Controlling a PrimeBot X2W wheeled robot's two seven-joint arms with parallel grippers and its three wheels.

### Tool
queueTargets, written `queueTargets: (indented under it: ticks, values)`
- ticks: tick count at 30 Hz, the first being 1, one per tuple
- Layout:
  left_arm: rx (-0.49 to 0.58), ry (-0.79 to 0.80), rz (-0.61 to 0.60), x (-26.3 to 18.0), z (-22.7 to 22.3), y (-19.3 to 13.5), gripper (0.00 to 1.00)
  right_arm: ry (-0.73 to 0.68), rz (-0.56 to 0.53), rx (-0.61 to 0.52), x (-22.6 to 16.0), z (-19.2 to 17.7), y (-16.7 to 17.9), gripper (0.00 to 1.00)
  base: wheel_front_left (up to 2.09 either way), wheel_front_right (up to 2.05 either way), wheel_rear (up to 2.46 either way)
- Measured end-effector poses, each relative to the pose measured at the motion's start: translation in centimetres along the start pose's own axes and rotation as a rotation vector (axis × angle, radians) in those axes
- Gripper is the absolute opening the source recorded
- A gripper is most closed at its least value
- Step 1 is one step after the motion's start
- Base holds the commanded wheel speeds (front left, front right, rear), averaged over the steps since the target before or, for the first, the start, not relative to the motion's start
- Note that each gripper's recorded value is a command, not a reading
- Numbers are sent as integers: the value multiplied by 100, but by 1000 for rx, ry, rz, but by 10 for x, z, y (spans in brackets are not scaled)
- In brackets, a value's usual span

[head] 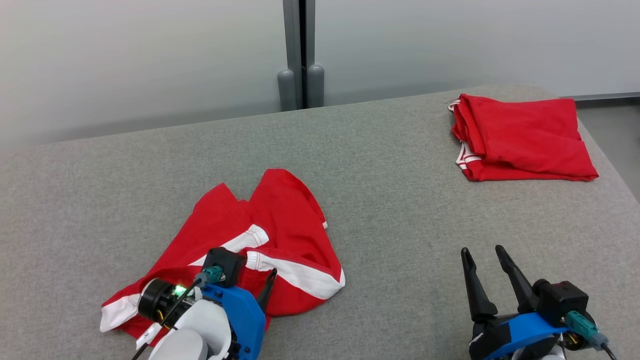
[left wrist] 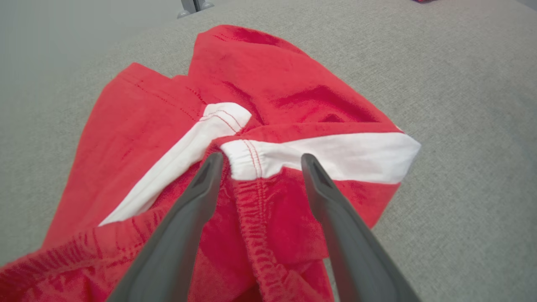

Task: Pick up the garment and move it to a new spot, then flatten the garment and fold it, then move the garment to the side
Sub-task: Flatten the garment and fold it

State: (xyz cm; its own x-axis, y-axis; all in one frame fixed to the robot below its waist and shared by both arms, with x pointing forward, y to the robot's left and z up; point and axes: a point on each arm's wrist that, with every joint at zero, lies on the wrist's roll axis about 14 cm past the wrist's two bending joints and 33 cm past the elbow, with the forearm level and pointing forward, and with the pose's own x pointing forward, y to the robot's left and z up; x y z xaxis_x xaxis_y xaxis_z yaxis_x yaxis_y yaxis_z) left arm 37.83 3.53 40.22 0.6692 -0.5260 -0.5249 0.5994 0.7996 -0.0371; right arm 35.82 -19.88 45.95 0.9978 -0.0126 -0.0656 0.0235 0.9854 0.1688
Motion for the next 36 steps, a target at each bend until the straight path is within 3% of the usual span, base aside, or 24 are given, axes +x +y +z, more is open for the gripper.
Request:
queueTargets:
  ticks: [4, 5, 6, 7, 8, 14, 19, 36]
  values:
    - [-37, 38, -26, 6, -11, -6, 100, 1, -10, -1, 1, 0, -3, 100, 0, 0, 0]
    - [-35, 46, -32, 7, -13, -7, 91, 2, -11, -1, 1, 0, -4, 100, 0, 0, 0]
    - [-47, 43, -37, 9, -13, -8, 61, 3, -13, -1, 2, -1, -4, 100, 0, 0, 0]
    - [-63, 37, -40, 11, -11, -9, 17, 5, -13, -1, 2, -1, -4, 100, 0, 0, 0]
    - [-58, 36, -41, 12, -11, -8, 0, 6, -13, 0, 2, -1, -4, 100, 0, 0, 0]
    - [-100, -86, -15, 8, 11, -3, 0, 2, 4, 3, 5, -1, 1, 100, 0, 0, 0]
    - [-127, -180, 72, -21, 19, 15, 0, 13, 48, 9, 6, -5, 16, 100, 0, 0, 0]
    - [-418, -69, 441, -147, -99, 37, 0, 44, 194, -4, 27, -14, 66, 100, 0, 0, 0]
